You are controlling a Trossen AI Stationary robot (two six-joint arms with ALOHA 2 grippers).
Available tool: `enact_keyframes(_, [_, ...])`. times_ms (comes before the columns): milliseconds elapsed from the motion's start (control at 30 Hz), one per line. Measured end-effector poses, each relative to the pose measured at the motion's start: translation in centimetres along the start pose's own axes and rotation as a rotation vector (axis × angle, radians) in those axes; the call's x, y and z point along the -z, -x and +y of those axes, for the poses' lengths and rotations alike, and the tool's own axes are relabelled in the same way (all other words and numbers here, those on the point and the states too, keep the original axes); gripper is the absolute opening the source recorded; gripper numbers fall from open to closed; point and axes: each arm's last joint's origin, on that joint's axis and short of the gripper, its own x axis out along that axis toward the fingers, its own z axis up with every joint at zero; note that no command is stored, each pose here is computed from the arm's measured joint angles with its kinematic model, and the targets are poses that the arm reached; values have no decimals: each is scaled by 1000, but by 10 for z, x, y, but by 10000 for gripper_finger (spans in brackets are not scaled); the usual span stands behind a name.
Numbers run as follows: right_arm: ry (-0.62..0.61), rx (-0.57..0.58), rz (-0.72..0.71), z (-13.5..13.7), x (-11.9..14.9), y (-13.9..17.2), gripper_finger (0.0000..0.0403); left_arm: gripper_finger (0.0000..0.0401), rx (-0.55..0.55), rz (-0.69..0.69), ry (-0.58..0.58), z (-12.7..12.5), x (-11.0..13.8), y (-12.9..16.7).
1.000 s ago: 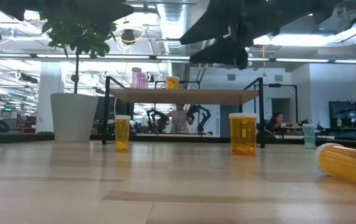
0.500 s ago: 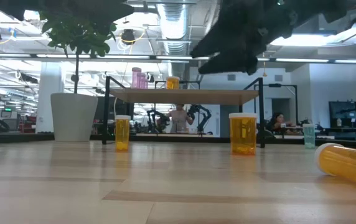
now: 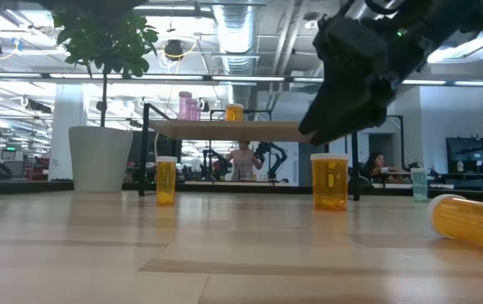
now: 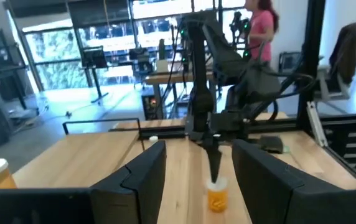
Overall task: Pick and place medicine bottles onto shelf by color
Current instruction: Put the large orange pill bottle on the shelf aligned with the other large orange pill bottle
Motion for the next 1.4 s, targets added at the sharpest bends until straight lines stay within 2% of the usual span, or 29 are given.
enact_keyframes(700, [1, 103, 61, -20, -3, -7, 285, 173, -9, -27, -5, 1, 5, 7])
enact_keyframes(967, [6, 116, 74, -22, -2, -8, 285, 173, -6, 1, -19, -1, 8, 0])
enact_keyframes(1400, [-55, 101, 138, -23, 2, -7, 285, 173, 11, 16, -34, -4, 13, -14])
